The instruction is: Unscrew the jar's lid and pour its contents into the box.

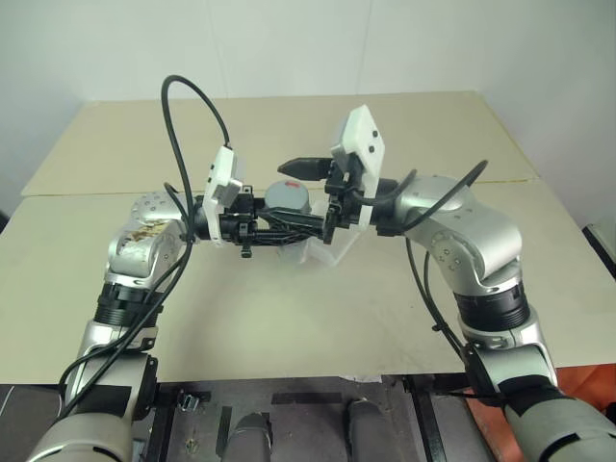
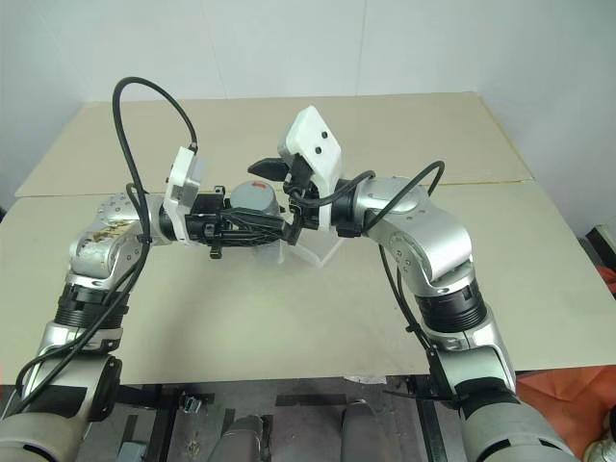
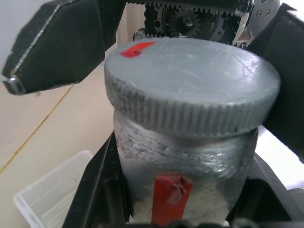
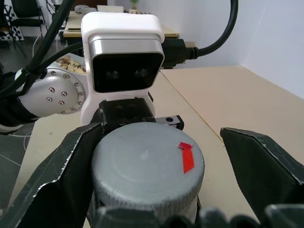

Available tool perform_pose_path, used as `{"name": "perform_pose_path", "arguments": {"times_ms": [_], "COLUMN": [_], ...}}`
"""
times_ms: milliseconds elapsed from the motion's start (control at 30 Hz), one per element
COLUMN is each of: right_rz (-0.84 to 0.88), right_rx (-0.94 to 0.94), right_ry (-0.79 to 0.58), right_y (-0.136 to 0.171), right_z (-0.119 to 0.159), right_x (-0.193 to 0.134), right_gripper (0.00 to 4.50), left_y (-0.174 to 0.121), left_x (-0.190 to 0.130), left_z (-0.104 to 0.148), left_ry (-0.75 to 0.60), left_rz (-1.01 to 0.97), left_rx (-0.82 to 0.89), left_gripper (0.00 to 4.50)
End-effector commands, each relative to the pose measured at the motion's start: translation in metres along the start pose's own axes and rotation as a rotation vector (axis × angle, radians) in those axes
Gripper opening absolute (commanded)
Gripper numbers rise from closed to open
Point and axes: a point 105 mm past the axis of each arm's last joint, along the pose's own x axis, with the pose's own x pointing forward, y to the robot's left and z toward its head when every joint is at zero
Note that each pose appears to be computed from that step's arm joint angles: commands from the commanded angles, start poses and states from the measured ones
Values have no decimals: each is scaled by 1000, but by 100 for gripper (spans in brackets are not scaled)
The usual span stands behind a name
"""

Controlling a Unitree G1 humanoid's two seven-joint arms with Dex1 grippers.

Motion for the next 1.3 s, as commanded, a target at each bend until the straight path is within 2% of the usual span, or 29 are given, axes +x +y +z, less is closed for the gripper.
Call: {"name": "perform_pose_path", "arguments": {"times_ms": [33,933,1167,1300], "right_rz": [-73,-157,-99,-38], "right_rx": [-60,-63,-62,-43], "right_ry": [-48,1,43,-6], "right_y": [-15,-24,-10,4], "right_z": [19,10,2,13], "right_x": [-18,-55,-66,-64], "right_gripper": [448,448,448,448], "left_y": [-5,-6,-4,0], "left_x": [-3,-4,-5,-5], "left_z": [13,14,12,8], "left_ry": [-12,-3,3,4], "left_rz": [-18,-41,-23,2], "left_rx": [61,71,68,65], "left_gripper": [195,195,195,195]}}
